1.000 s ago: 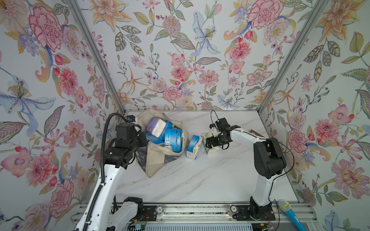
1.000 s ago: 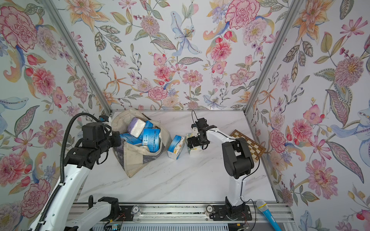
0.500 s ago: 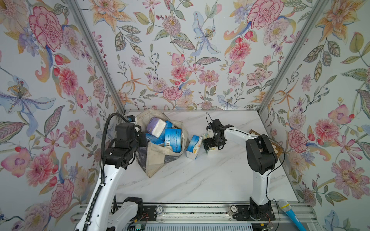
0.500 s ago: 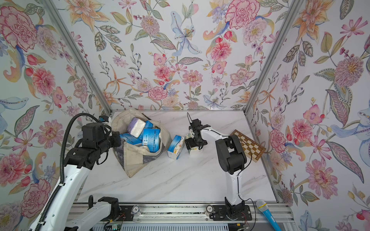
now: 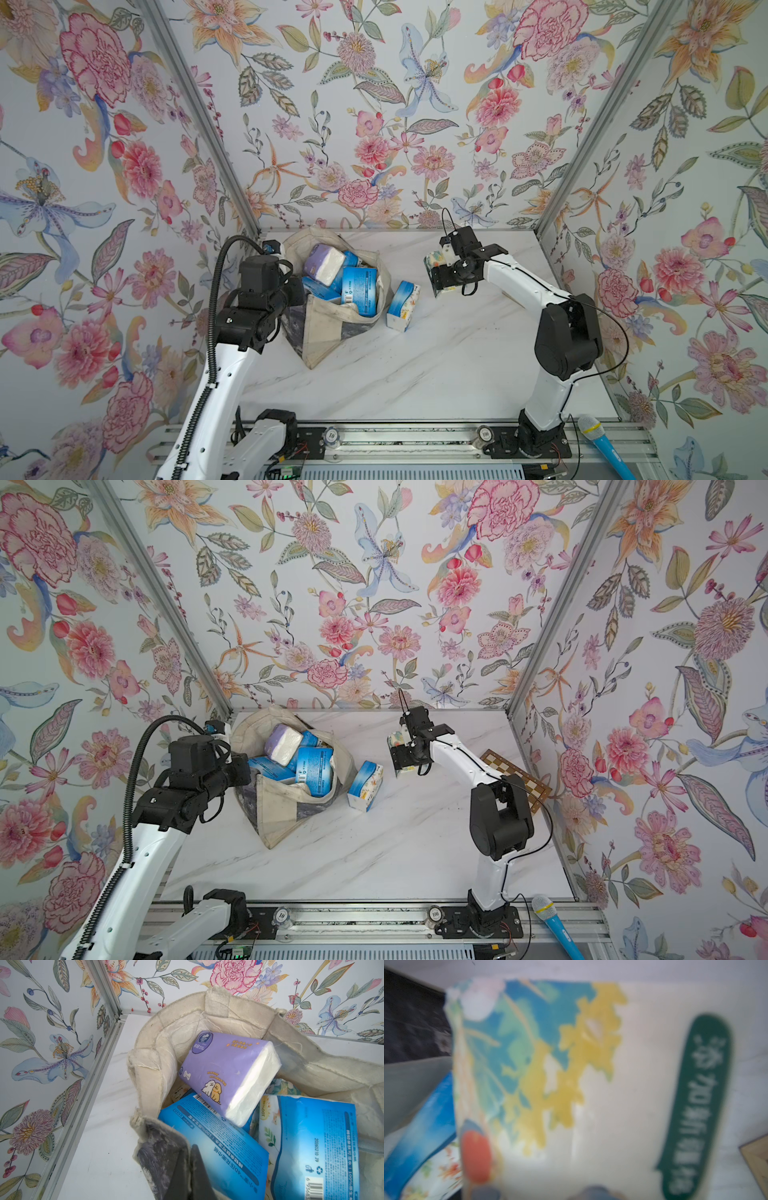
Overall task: Put tissues into the canvas bag
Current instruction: Pick up the pack of facial tissues from the center of the board, then place the pack of facial tissues in the canvas bag.
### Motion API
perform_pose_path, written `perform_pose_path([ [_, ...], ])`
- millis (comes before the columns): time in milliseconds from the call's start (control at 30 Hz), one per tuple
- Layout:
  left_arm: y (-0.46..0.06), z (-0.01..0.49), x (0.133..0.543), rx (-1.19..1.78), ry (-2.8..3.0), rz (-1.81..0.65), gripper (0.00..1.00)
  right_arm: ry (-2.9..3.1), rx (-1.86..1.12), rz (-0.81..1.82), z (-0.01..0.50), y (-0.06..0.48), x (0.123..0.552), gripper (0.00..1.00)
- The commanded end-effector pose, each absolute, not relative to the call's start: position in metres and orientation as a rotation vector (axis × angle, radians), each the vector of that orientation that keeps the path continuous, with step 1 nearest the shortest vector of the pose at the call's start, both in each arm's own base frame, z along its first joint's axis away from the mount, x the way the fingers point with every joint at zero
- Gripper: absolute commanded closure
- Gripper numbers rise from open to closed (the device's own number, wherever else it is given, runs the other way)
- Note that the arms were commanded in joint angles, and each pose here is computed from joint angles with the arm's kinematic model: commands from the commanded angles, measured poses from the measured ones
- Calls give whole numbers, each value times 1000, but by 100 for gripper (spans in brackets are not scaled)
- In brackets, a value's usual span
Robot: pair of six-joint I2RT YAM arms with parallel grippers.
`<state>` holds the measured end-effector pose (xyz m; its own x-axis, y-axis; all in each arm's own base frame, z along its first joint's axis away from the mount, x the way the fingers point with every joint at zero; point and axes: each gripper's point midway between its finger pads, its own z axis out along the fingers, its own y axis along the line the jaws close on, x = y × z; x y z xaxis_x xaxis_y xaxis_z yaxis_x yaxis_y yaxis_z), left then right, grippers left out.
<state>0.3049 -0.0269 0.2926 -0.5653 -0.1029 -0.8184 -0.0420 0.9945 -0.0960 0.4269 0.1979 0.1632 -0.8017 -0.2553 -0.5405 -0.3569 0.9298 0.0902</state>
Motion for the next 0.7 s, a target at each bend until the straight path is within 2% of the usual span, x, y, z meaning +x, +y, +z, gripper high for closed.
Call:
perform_pose_path([
  [0,-33,311,306,-63,2088,-108,100,2310,-487,380,251,229,426,16],
  [167,-33,312,302,-61,2080,-112,100,1952,-656,568,357,300,397,16],
  [267,-32,308,298,-66,2083,-109,100,1787,-770,710,398,350,365,16],
  [433,-31,304,293,-80,2080,-120,100,1674,-974,912,411,427,317,16],
  [667,-31,303,286,-86,2070,-130,100,1719,-1121,1017,376,491,289,16],
])
